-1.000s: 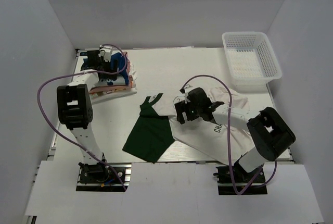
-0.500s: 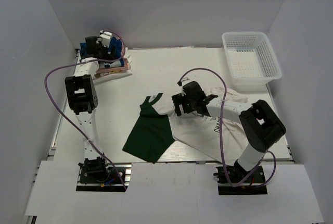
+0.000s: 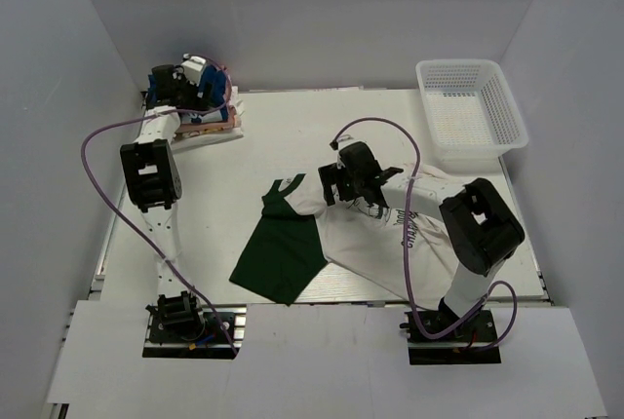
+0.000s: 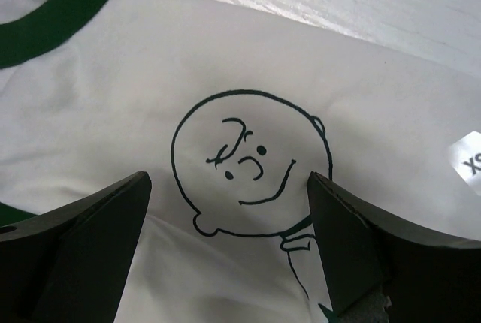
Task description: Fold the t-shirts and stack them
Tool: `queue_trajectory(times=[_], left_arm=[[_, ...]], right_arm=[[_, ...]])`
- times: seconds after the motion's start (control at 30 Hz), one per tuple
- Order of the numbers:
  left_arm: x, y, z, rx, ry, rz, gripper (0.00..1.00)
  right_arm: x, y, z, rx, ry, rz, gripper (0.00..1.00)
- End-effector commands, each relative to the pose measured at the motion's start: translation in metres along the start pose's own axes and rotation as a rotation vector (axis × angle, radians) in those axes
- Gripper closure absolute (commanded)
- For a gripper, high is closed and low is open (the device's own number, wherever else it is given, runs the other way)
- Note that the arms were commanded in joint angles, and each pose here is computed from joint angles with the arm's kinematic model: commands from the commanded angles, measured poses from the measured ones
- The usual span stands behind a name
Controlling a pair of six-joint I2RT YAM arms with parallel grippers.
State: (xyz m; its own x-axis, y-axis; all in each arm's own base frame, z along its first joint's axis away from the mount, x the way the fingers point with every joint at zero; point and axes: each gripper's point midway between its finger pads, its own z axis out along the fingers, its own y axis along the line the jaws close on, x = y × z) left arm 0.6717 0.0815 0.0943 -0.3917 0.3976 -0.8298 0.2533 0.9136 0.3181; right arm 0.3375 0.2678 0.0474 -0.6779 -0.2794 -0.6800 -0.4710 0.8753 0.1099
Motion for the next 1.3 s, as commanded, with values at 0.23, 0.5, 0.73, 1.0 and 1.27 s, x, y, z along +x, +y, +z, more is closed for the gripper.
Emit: queue_trajectory(times=[0.23, 0.5, 0.73, 1.0, 1.27], left_arm=[[-0.120, 0.006, -0.120, 0.015, -0.208, -0.176, 0.00], [-0.127, -0.067, -0.132, 0.320, -0.273, -0.364, 0.00], [-0.126, -0.153, -0.087, 0.608, -0.156, -0.399, 0.00], [-0.084, -0.228, -0.039, 0.552, 0.012, -0.345, 0.00], [-0.051, -0.217, 0.009, 0.283, 0.110, -0.446, 0.00]], right_arm=[[-0.021, 0.015, -0.020, -0.093, -0.109, -0.004, 0.10], [-0.014, 0.007, -0.026, -0.069, -0.128, -0.002, 0.10], [-0.005, -0.006, -0.026, 0.002, -0.097, 0.024, 0.10], [0.020, -0.017, -0.017, 0.034, -0.009, 0.042, 0.10], [0.029, -0.020, -0.020, 0.034, 0.002, 0.035, 0.10]])
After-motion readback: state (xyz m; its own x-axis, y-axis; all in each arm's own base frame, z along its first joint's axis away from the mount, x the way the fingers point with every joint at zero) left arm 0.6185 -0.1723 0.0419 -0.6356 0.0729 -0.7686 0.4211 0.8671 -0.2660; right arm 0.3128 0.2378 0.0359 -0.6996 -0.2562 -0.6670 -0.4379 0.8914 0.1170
